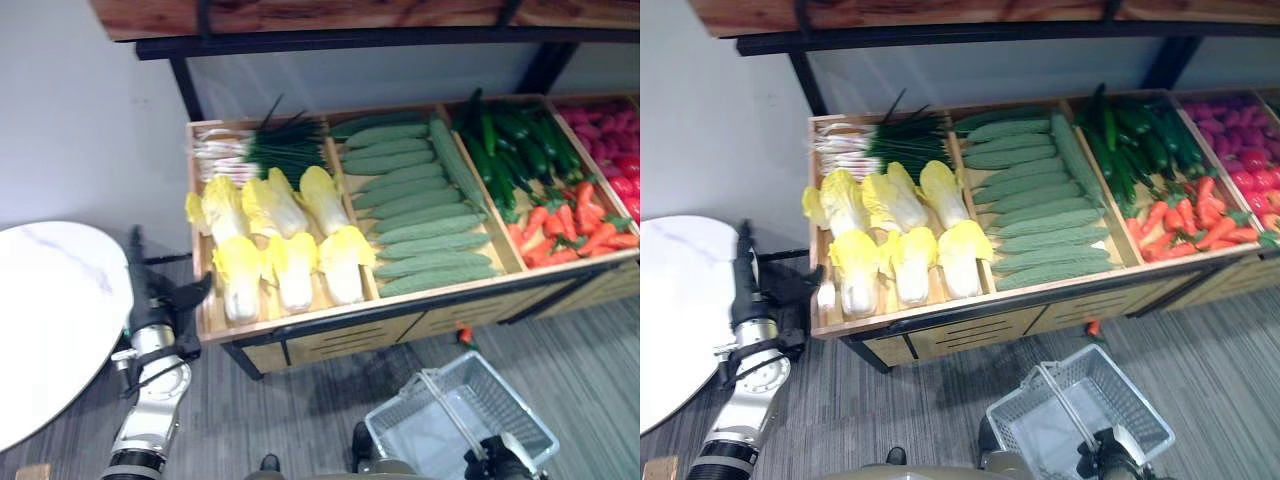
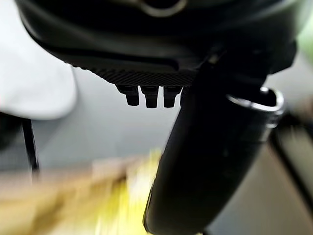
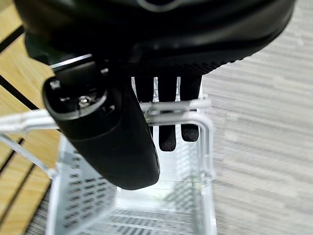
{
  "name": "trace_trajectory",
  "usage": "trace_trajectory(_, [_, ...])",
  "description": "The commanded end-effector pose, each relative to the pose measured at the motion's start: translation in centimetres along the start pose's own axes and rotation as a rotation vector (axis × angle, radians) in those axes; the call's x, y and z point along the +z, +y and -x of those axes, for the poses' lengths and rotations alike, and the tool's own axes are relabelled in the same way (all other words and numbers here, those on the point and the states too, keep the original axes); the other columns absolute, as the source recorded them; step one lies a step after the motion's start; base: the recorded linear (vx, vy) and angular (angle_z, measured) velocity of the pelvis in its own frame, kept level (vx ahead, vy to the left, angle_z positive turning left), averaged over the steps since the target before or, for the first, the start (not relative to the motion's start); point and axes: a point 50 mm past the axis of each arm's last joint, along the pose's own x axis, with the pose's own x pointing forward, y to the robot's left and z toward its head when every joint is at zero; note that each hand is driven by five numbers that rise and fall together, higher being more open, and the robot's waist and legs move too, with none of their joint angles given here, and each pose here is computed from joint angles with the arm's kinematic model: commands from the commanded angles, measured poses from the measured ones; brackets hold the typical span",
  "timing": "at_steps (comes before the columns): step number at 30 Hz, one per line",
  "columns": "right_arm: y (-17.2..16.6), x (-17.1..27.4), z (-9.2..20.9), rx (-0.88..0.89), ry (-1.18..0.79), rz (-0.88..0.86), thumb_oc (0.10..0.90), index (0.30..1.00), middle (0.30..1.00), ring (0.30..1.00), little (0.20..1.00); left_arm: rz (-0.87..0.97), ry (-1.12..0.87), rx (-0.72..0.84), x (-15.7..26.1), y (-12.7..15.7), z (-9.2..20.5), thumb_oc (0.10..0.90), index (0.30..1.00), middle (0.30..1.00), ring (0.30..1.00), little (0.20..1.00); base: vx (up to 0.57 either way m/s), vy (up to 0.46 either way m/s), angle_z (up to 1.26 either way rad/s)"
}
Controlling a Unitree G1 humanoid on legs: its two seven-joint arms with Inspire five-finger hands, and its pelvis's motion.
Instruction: Get the vegetables into the basket
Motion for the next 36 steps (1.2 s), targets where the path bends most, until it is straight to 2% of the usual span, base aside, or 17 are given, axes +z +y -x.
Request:
trace_trajectory(1, [-1.8, -0.4, -0.4, -0.055, 0.003, 0.051, 0.4, 0.3, 0.3, 0.3, 0.3, -0.013, -0.233, 0.025, 4.1, 1.2, -2.9, 0.9, 1.0, 1.0, 1.0, 1.0, 0.02, -0.016, -0.07])
trace_trajectory(6, [-1.6, 0.0, -0.3, -0.059, -0.011, 0.045, 0.4, 0.3, 0.3, 0.3, 0.3, 0.01, -0.225, -0.051, 4.3, -0.9, -2.7, 0.9, 1.0, 1.0, 1.0, 1.0, 0.02, -0.03, -0.11])
trace_trajectory(13, [-1.4, -0.4, -0.2, -0.067, 0.004, 0.046, 0.4, 0.3, 0.3, 0.3, 0.3, -0.006, -0.172, -0.022, 3.4, -1.5, -2.6, 0.9, 1.0, 1.0, 1.0, 1.0, 0.02, -0.022, -0.03])
trace_trajectory(29, [-0.8, -0.6, -0.1, -0.07, 0.015, 0.091, 0.4, 0.3, 0.3, 0.3, 0.3, -0.196, 0.145, -0.02, -2.8, -3.6, -1.7, 0.9, 1.0, 1.0, 1.0, 1.0, 0.0, -0.005, -0.01])
trace_trajectory(30, [-0.9, -0.5, -0.1, -0.073, 0.012, 0.098, 0.4, 0.3, 0.3, 0.3, 0.3, -0.233, 0.17, -0.034, -3.3, -3.8, -1.7, 0.851, 0.931, 0.931, 0.931, 0.931, 0.0, 0.0, 0.0])
trace_trajectory(31, [-0.9, -0.5, -0.1, -0.074, 0.012, 0.098, 0.4, 0.3, 0.3, 0.3, 0.3, -0.233, 0.169, -0.034, -3.3, -3.8, -1.7, 0.747, 0.786, 0.786, 0.786, 0.786, 0.0, 0.0, 0.0])
trace_trajectory(32, [-1.0, -0.5, -0.1, -0.075, 0.015, 0.098, 0.4, 0.3, 0.3, 0.3, 0.3, -0.243, 0.183, -0.051, -3.5, -4.0, -1.6, 0.402, 0.303, 0.303, 0.303, 0.303, 0.0, 0.0, 0.0])
trace_trajectory(36, [-1.1, -0.7, -0.2, -0.073, 0.022, 0.103, 0.4, 0.3, 0.3, 0.3, 0.3, -0.257, 0.227, -0.063, -4.2, -3.7, -1.5, 0.4, 0.3, 0.3, 0.3, 0.3, 0.0, 0.0, 0.0])
